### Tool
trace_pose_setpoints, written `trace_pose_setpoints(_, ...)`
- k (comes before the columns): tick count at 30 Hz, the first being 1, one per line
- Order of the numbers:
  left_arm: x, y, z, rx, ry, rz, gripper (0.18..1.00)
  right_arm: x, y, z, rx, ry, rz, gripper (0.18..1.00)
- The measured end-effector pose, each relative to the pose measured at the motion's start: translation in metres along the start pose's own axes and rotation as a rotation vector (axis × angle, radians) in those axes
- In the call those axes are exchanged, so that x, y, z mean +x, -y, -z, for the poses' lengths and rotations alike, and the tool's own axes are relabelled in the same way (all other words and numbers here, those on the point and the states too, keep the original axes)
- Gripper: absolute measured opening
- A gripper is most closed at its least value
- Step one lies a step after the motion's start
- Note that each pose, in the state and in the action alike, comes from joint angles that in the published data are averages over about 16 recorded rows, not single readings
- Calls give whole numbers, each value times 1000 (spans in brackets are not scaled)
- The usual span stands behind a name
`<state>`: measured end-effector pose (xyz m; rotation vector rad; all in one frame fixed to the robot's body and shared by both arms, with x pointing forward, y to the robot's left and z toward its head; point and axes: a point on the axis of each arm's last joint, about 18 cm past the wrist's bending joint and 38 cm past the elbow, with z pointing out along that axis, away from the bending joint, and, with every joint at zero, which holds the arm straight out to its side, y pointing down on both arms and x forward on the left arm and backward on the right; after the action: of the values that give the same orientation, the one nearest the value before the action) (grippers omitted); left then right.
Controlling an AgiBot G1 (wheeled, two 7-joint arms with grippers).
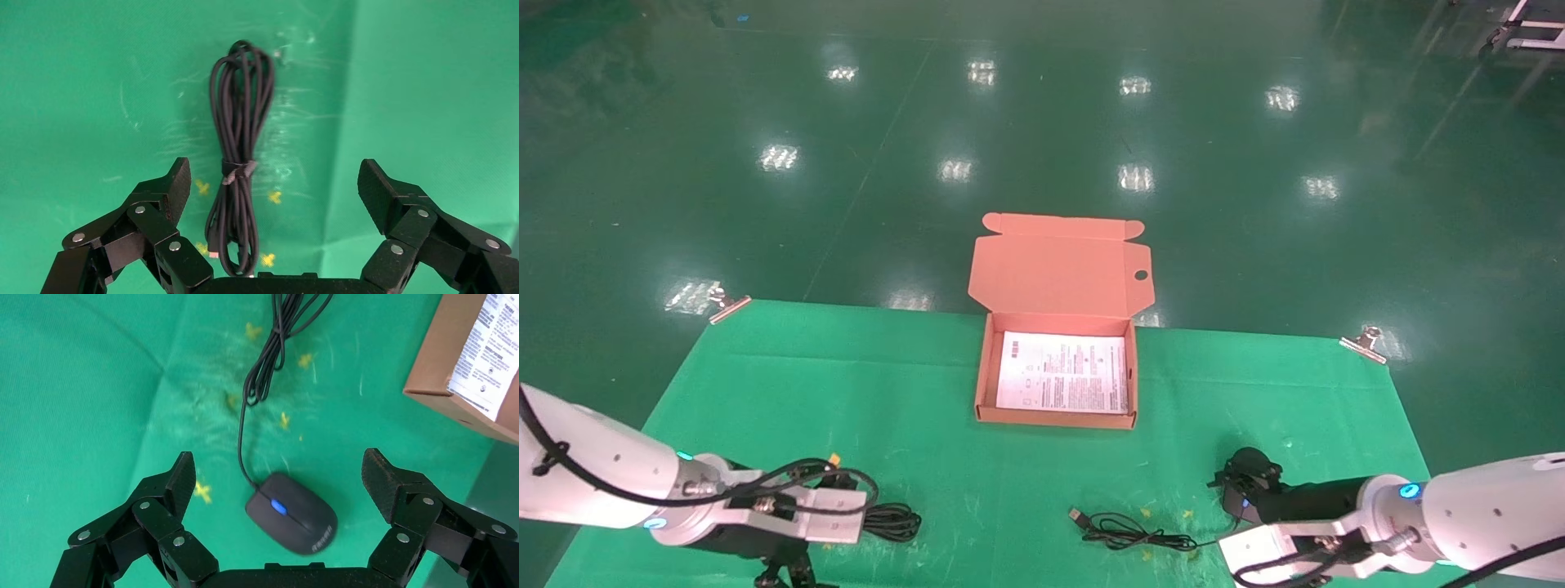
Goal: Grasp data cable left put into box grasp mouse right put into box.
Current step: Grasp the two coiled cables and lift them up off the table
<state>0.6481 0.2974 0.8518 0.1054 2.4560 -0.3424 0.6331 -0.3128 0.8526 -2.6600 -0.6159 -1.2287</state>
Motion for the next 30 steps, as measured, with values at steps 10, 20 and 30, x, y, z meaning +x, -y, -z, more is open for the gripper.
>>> trace_pose_setpoints(10,-12,-16,-19,5,30,123,1001,3,5,-25,31,-4,-114,1000)
trace_pose_setpoints(20,-19,-36,-33,17,32,247,1001,9,11,-52,73,22,-226,1000)
trace_pose_setpoints(30,-19,-47,-41,14,15,268,1001,10,12,-73,79,53,-250,1000)
